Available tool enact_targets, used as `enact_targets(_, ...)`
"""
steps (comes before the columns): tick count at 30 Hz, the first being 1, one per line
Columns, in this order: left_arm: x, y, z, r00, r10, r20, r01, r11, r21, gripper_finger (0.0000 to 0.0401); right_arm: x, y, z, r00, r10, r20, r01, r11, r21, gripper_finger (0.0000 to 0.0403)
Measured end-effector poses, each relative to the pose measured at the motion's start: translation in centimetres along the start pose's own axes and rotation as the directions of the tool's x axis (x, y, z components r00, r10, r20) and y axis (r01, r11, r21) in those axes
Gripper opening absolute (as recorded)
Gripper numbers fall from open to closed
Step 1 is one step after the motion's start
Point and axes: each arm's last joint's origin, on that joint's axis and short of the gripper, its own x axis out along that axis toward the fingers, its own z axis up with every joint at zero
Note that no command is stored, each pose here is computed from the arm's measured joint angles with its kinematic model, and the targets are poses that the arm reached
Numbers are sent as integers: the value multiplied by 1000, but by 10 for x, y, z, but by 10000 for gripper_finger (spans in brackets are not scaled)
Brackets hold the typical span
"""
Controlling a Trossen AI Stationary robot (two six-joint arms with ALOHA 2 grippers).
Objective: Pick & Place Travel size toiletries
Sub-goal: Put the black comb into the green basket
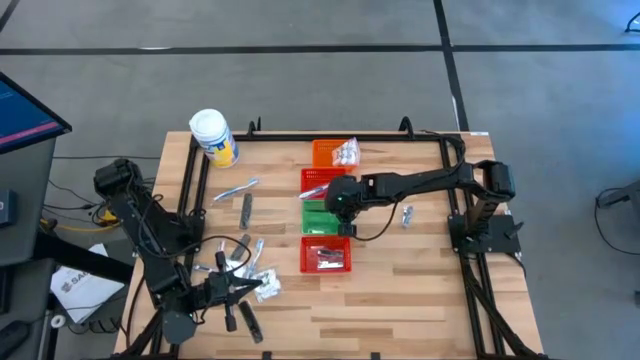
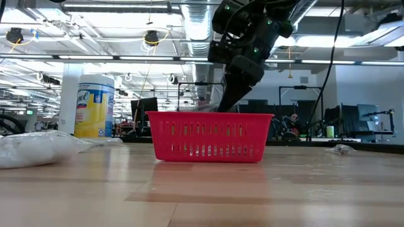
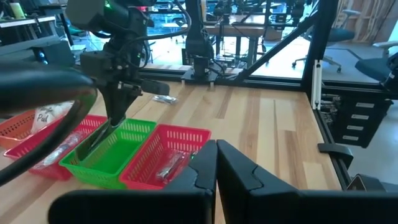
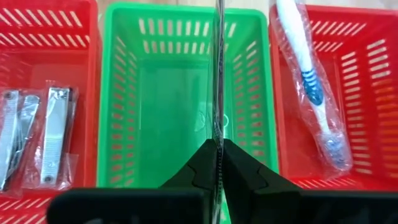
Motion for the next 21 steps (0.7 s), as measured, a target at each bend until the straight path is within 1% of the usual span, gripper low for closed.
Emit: enact_targets(21,0,-1,1,1000,-2,2,2,1000,-11,0,0,0,-2,1000,2,-16,-2,1000,13,24)
